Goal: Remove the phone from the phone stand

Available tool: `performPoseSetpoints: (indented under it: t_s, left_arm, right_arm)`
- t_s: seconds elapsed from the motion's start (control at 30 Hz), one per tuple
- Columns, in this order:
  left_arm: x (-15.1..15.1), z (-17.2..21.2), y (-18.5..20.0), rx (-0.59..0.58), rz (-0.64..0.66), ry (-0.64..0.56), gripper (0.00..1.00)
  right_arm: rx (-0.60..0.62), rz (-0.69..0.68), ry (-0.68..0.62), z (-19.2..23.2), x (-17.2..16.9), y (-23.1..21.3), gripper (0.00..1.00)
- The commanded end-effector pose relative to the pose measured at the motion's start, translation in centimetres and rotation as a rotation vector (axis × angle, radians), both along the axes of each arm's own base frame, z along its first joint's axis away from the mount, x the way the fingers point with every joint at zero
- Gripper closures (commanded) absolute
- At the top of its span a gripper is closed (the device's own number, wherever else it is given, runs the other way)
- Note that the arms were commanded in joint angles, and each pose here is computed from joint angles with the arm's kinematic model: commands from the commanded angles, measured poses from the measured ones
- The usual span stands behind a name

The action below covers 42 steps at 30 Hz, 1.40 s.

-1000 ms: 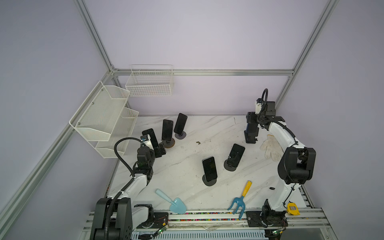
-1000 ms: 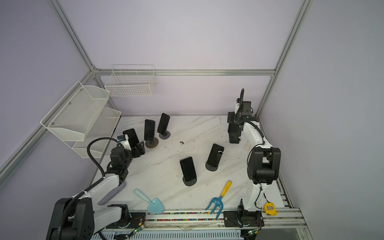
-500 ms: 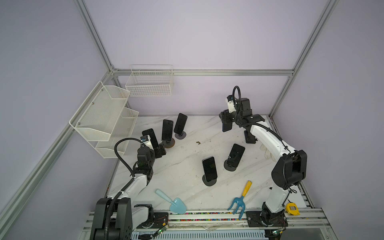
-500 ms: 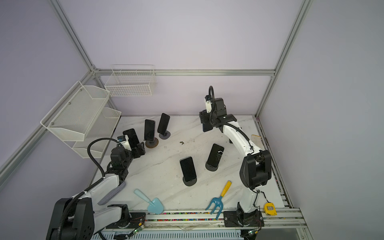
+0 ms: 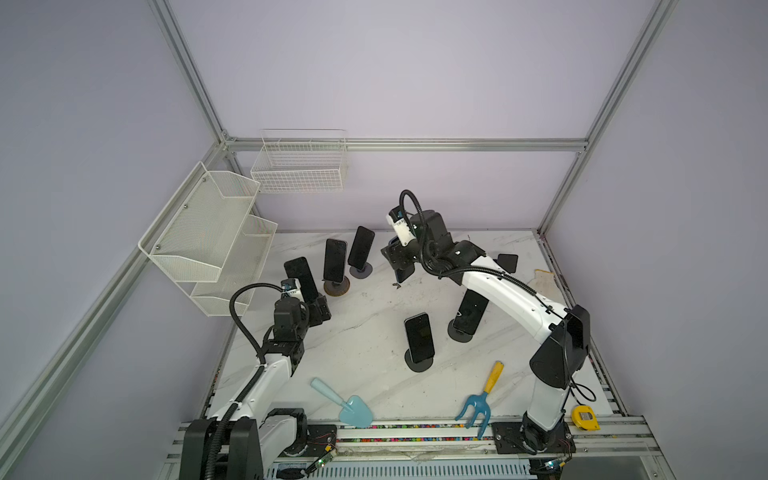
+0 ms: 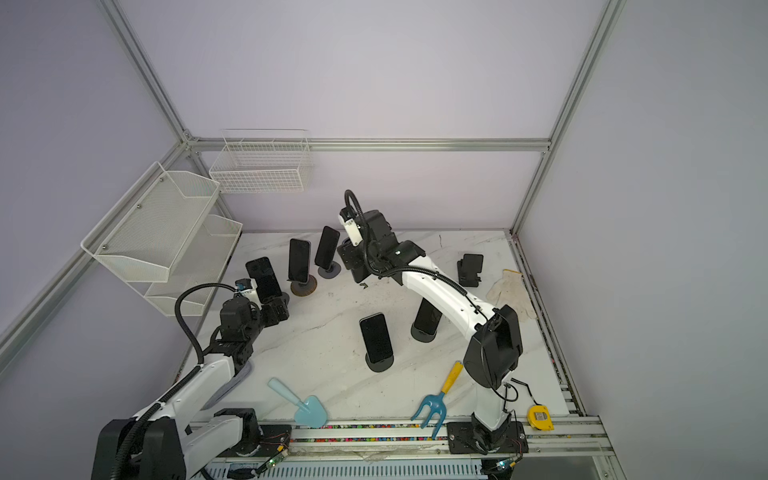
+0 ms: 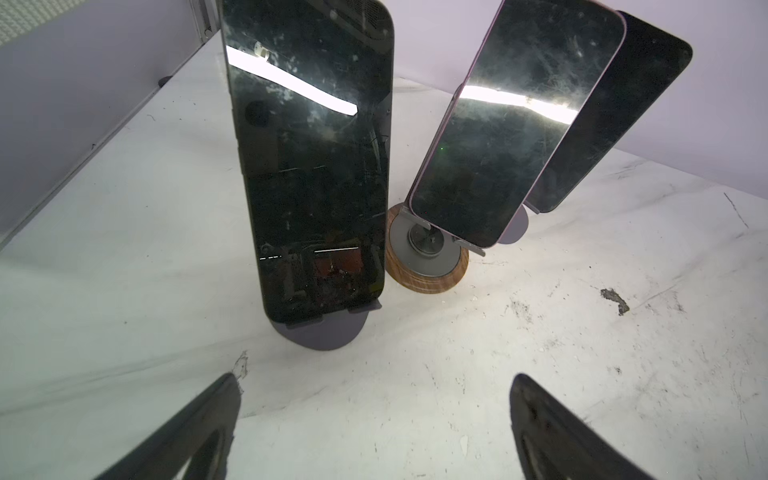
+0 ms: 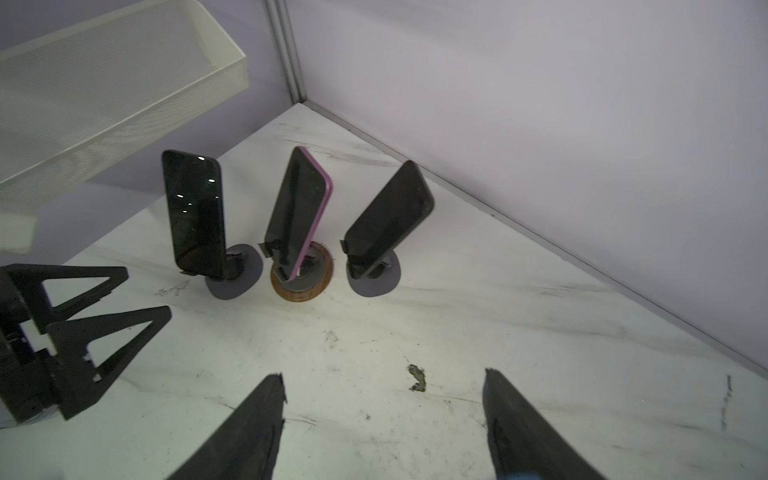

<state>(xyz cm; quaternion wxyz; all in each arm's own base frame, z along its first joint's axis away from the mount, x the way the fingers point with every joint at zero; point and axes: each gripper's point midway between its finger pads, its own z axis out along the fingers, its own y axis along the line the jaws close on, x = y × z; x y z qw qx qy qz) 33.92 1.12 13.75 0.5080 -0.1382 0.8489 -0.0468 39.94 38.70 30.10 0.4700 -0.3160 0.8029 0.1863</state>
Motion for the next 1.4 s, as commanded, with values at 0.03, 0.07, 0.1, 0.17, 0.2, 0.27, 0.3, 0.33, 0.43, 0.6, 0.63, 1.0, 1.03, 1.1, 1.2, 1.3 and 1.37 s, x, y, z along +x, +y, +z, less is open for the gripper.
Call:
performPoseSetpoints:
  t_s: [0.03, 0.07, 0.1, 0.17, 0.2, 0.27, 0.3, 0.33, 0.43, 0.6, 0.63, 1.0, 1.03, 1.1, 1.2, 1.3, 1.37]
  left_arm:
    - [-0.5, 1.6, 0.5, -0.007, 0.043, -0.039, 0.00]
    - [-0.9, 1.3, 0.6, -0.013, 0.052, -0.035, 0.00]
    - [-1.2, 0.9, 0.6, -0.017, 0.057, -0.033, 0.00]
    - [-1.9, 0.9, 0.8, -0.021, 0.073, -0.025, 0.01]
    - [-2.2, 1.0, 0.9, -0.021, 0.072, -0.040, 0.00]
    - [-2.5, 1.4, 1.0, -0.020, 0.081, -0.069, 0.00]
    - [-2.7, 1.5, 1.2, -0.017, 0.092, -0.076, 0.00]
    - [-2.9, 1.6, 1.5, -0.011, 0.106, -0.079, 0.00]
    - [-3.3, 1.8, 2.2, 0.013, 0.145, -0.080, 0.00]
    - [-3.6, 1.7, 3.0, 0.019, 0.190, -0.075, 0.00]
    - [-3.6, 1.6, 3.0, 0.016, 0.193, -0.074, 0.00]
    - [-3.5, 1.6, 2.9, 0.013, 0.189, -0.074, 0.00]
    - [-3.4, 1.6, 2.9, 0.012, 0.187, -0.071, 0.00]
    - [-3.3, 1.4, 2.8, 0.007, 0.185, -0.063, 0.00]
    - [-3.2, 1.0, 2.8, -0.013, 0.198, -0.052, 0.00]
    - [-3.2, 0.8, 2.8, -0.021, 0.199, -0.050, 0.01]
    - [-3.2, 0.9, 2.8, -0.020, 0.201, -0.053, 0.00]
  right_arm:
    - [-0.045, 0.046, 0.007, -1.1, -2.0, 3.4, 0.30]
    - [-0.059, 0.063, 0.023, -1.9, -2.7, 4.3, 0.30]
    - [-0.072, 0.075, 0.038, -2.5, -3.4, 5.0, 0.30]
    - [-0.087, 0.089, 0.064, -3.8, -4.6, 6.2, 0.30]
    - [-0.089, 0.105, 0.081, -4.4, -5.3, 6.9, 0.30]
    - [-0.095, 0.146, 0.111, -5.7, -7.0, 8.4, 0.30]
    - [-0.102, 0.162, 0.126, -6.5, -7.7, 9.0, 0.30]
    - [-0.112, 0.177, 0.136, -7.1, -8.4, 9.6, 0.30]
    - [-0.155, 0.190, 0.154, -9.0, -9.6, 10.8, 0.30]
    - [-0.208, 0.204, 0.193, -11.8, -10.6, 11.5, 0.30]
    - [-0.216, 0.208, 0.201, -12.3, -10.8, 11.5, 0.30]
    - [-0.458, 0.162, 0.172, -16.6, -8.7, 8.5, 0.28]
    - [-0.455, 0.160, 0.183, -16.7, -8.3, 8.2, 0.28]
    - [-0.429, 0.154, 0.212, -16.4, -7.3, 7.5, 0.28]
    - [-0.418, 0.117, 0.233, -16.3, -5.7, 6.0, 0.28]
    - [-0.400, 0.067, 0.277, -16.4, -4.0, 4.0, 0.28]
    - [-0.395, 0.031, 0.299, -16.6, -3.0, 2.4, 0.28]
